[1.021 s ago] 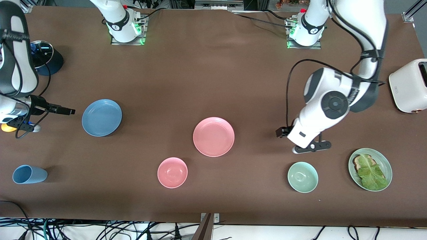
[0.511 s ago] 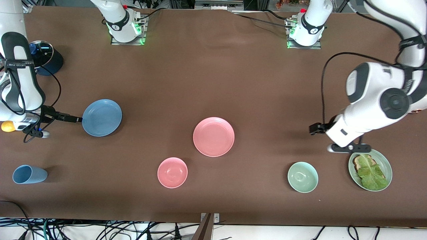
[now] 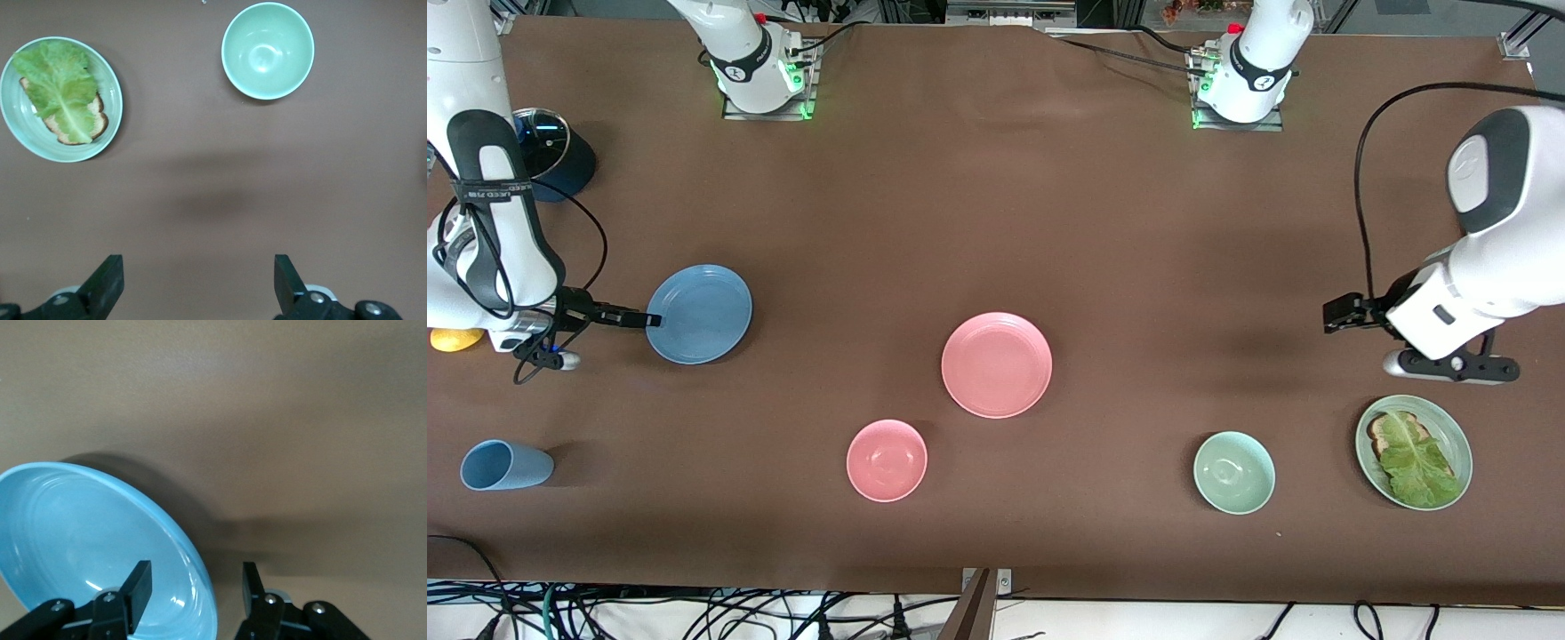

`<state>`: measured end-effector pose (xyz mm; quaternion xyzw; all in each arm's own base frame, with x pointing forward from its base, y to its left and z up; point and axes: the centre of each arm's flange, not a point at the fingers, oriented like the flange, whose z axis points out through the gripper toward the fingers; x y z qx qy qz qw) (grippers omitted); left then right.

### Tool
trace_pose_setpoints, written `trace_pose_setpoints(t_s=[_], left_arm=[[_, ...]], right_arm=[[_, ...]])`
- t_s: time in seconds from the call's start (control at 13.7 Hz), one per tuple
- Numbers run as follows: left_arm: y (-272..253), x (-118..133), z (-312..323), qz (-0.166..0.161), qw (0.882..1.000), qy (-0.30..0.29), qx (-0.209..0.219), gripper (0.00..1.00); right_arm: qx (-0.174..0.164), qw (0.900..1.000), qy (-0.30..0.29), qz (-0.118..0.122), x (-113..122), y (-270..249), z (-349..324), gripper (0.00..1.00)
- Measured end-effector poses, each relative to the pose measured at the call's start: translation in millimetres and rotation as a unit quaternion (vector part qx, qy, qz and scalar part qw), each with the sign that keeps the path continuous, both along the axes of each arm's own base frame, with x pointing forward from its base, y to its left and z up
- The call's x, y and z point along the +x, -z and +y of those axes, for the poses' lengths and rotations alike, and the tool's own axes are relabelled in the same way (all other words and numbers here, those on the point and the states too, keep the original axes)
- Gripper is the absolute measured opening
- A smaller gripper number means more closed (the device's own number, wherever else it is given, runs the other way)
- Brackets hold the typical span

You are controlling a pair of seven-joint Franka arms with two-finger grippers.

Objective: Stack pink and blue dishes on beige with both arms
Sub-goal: 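Raise the left gripper away while the right gripper reaches the blue plate, then grasp the blue plate's rim with the right gripper and lift it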

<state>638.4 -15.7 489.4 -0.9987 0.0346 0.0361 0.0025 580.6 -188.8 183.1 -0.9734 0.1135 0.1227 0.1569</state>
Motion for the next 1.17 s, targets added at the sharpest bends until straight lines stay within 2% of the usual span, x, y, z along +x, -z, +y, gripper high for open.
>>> trace_pose_setpoints(t_s=[0.15, 0.22, 0.29, 0.36, 0.51, 0.8, 1.02, 1.17], left_arm=[[-23.8, -12.4, 9.4, 0.001, 1.000, -0.003, -0.002, 1.00], [-34.8, -18.5, 12.5, 0.002, 1.000, -0.005, -0.003, 1.00], [-43.5, -23.3, 14.0, 0.001, 1.000, -0.006, -0.003, 1.00], [-49.3, -26.7, 15.2, 0.001, 1.000, -0.002, 0.000, 1.00], [-53.2, -28.8, 18.2, 0.000, 1.000, 0.013, 0.014, 1.00], [-51.4, -29.0, 11.3, 0.002, 1.000, 0.021, 0.014, 1.00], [-56.8, -30.8, 10.4, -0.003, 1.000, 0.017, 0.014, 1.00], [-63.0, -33.0, 9.2, -0.008, 1.000, 0.018, 0.014, 1.00]], right_arm=[[0.001, 1.000, 0.000, 0.004, -1.1, 5.0, 0.1, 0.50], [0.001, 1.000, 0.000, 0.005, -1.6, 7.1, 0.2, 0.50], [0.001, 1.000, 0.000, 0.006, -1.9, 8.3, 0.3, 0.41], [0.001, 1.000, 0.000, 0.007, -2.0, 8.6, 0.3, 0.26], [0.005, 1.000, -0.001, 0.007, -2.1, 7.9, 1.4, 0.07], [0.007, 1.000, -0.003, 0.003, 4.9, -0.1, 1.5, 0.05], [0.031, 0.999, -0.011, 0.021, 16.5, -26.5, 9.2, 0.05], [0.041, 0.999, -0.022, 0.023, 25.1, -57.6, 22.9, 0.05]])
